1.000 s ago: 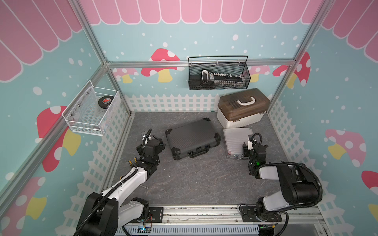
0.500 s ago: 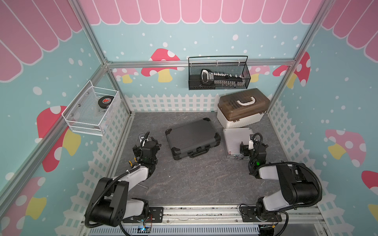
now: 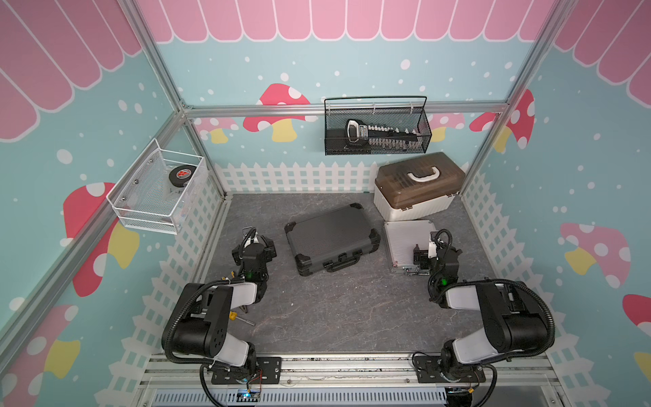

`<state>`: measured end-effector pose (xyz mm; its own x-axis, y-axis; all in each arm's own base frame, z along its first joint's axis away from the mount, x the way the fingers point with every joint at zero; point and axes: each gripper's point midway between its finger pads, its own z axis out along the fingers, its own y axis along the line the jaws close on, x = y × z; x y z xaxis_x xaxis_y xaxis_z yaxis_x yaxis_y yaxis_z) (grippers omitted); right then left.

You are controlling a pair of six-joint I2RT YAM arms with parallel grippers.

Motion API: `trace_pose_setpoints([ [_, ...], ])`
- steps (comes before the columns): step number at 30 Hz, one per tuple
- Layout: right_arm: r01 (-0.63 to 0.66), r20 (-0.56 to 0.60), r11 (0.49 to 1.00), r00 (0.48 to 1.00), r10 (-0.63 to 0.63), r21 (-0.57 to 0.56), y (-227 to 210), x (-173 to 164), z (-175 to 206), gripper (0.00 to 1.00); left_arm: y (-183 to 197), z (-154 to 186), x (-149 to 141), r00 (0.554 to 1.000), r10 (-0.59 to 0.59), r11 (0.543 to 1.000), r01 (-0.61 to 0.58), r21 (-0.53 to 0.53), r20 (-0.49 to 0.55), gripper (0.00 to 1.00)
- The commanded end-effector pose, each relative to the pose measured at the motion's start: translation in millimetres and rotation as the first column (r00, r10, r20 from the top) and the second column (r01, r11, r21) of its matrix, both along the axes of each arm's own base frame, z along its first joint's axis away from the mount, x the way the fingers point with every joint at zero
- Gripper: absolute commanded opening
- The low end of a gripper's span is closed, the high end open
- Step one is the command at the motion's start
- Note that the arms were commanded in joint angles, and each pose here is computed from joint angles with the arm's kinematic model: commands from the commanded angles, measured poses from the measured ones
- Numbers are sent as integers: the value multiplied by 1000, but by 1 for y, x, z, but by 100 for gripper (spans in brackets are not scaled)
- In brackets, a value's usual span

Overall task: Close the poker set cases
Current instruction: Reset both arms

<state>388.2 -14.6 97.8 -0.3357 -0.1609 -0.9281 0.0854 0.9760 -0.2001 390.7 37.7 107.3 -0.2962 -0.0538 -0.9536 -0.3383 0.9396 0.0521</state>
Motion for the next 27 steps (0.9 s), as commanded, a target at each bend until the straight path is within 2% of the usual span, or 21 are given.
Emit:
trace_pose_setpoints([
  [1, 13, 7, 1000, 1000, -13, 3, -3, 2, 1, 99, -7, 11, 2, 997, -49, 999, 50, -11, 59, 99],
  [6, 12, 9, 1000, 1000, -12, 3, -3, 2, 2, 99, -2, 13, 5, 995, -35, 999, 36, -4, 89, 99],
  [8, 13, 7, 1000, 1000, -13, 2, -3, 1, 1, 99, -3, 11, 4, 998, -37, 999, 39, -19, 58, 99],
  [10, 12, 9, 1000, 1000, -12, 3, -3, 1, 1, 99, -2, 13, 5, 996, -34, 999, 35, -4, 82, 99],
  [27, 11, 11, 1000, 1000, -11, 1, -2, 1, 2, 99, -2, 12, 5, 997, -35, 999, 36, -12, 76, 99],
])
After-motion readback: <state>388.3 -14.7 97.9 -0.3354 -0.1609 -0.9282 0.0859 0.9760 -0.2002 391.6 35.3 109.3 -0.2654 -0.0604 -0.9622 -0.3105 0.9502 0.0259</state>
